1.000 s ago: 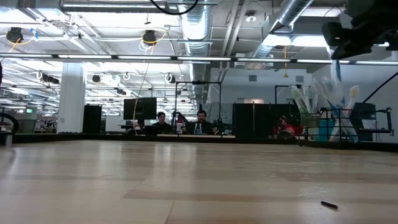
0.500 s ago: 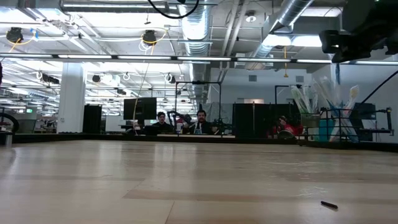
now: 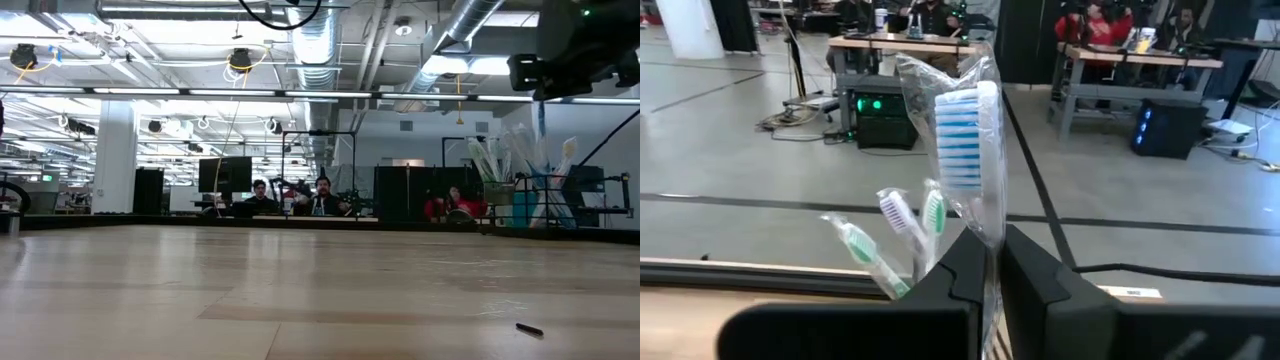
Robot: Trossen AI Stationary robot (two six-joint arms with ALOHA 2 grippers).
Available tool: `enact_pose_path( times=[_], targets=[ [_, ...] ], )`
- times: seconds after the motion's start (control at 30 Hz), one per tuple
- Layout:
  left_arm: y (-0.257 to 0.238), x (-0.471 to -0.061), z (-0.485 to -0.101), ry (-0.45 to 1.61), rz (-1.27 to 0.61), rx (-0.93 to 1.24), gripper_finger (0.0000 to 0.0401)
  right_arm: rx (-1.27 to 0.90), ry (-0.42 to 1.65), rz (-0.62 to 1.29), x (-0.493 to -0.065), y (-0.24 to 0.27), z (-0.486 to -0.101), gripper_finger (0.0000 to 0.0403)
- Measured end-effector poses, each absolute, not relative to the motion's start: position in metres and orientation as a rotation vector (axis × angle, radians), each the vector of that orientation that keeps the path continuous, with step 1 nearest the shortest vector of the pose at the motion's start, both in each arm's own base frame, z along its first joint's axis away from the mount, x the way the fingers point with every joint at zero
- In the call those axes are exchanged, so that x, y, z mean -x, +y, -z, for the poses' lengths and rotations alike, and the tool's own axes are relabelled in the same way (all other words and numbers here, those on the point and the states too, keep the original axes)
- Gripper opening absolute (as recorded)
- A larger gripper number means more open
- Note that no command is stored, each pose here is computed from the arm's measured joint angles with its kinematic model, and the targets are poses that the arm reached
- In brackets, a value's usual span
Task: Pick & Place toothbrushing station
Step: Put the blue tooth into the right section of wire organizer
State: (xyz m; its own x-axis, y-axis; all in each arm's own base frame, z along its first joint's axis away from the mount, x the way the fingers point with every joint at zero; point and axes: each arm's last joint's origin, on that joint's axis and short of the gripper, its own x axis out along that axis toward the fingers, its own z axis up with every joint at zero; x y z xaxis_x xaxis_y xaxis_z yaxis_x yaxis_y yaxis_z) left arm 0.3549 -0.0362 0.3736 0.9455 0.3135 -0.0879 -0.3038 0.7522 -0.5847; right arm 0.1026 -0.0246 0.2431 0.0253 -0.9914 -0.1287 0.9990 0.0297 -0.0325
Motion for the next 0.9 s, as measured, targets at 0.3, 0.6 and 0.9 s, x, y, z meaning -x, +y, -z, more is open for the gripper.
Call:
enact_pose_path(
  times=[0.3,0.6,0.9],
  targets=[
    [-0.038,-0.355,-0.372,0.004,-0.314,0.652,0.0168,-0.072,0.165,1.552,-0.121,-0.024,-0.232,0.0010],
    [-0.038,-0.355,-0.372,0.010,-0.298,0.661,0.0168,-0.105,0.213,1.609,-0.127,-0.027,-0.223,0.0010],
    [-0.038,-0.355,-0.369,0.041,-0.310,0.653,0.0168,-0.152,0.211,1.651,-0.126,-0.028,-0.209,0.0011]
  ],
)
